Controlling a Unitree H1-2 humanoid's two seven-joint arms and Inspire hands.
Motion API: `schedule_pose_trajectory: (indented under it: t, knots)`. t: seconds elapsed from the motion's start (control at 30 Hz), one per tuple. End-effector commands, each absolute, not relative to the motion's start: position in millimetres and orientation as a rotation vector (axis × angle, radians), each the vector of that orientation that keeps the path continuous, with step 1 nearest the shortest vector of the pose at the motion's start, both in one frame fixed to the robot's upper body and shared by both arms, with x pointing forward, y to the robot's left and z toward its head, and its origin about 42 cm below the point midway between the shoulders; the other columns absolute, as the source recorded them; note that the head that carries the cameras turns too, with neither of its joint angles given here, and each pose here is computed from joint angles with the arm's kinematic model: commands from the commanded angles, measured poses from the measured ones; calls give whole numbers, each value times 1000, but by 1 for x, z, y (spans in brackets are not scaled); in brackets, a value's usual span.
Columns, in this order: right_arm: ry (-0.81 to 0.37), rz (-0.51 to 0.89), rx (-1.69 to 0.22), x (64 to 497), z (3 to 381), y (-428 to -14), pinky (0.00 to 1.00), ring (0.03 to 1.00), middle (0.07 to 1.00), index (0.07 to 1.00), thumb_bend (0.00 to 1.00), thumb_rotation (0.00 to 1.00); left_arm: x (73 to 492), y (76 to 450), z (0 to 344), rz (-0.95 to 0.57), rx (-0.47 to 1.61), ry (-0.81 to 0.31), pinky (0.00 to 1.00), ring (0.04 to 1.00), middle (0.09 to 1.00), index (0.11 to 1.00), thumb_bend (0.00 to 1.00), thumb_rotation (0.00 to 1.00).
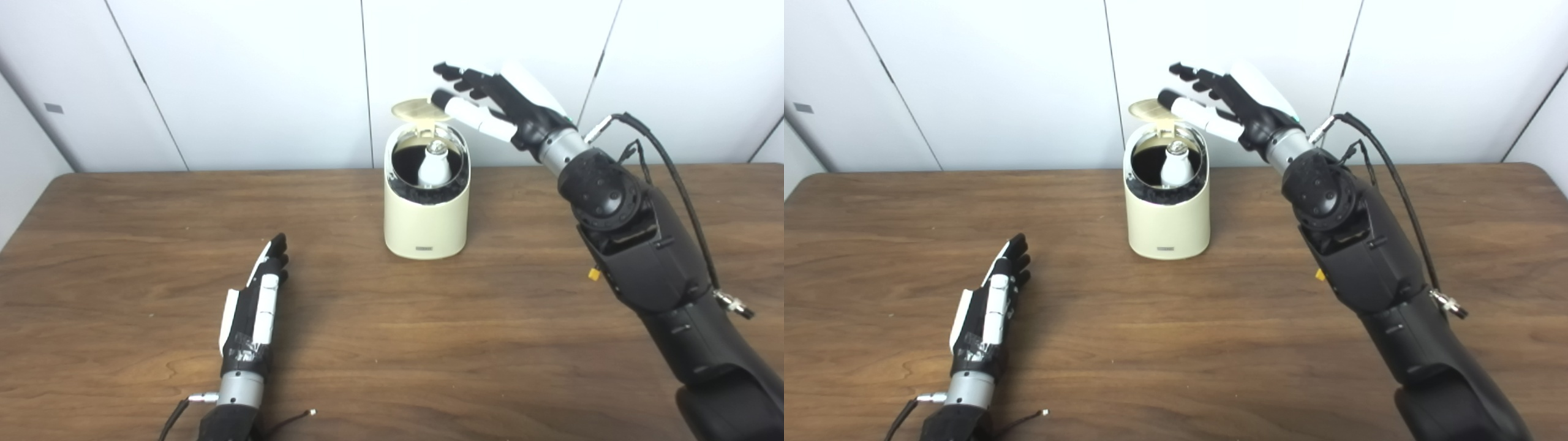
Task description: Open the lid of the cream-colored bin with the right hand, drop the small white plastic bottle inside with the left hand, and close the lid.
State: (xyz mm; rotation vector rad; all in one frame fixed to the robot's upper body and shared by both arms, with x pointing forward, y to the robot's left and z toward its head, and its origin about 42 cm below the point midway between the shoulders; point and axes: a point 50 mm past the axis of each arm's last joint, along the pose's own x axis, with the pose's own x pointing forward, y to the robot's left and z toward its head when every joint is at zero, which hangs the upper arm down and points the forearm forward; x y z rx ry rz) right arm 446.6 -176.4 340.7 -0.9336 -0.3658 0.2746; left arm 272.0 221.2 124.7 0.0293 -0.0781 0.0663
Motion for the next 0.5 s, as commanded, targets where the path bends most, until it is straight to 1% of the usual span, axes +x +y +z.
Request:
schedule_pose_trajectory:
  t: [0.0,0.13,0.37,0.47]
  knots:
    - [-468,239,-963,442,372,-174,919,946,898,796,606,1000,275,213,130,48,30,-105,951,967,970,949,661,1000]
    - [-476,250,-972,440,369,-173,926,965,906,791,624,1000,275,211,131,45,29,-111,947,964,966,939,645,1000]
    - [-482,265,-1020,438,363,-177,937,959,912,779,592,1000,274,208,133,55,14,-119,934,951,949,920,641,1000]
    - [-455,258,-1029,436,360,-182,919,975,942,779,623,1000,274,208,133,53,17,-118,935,952,948,922,634,1000]
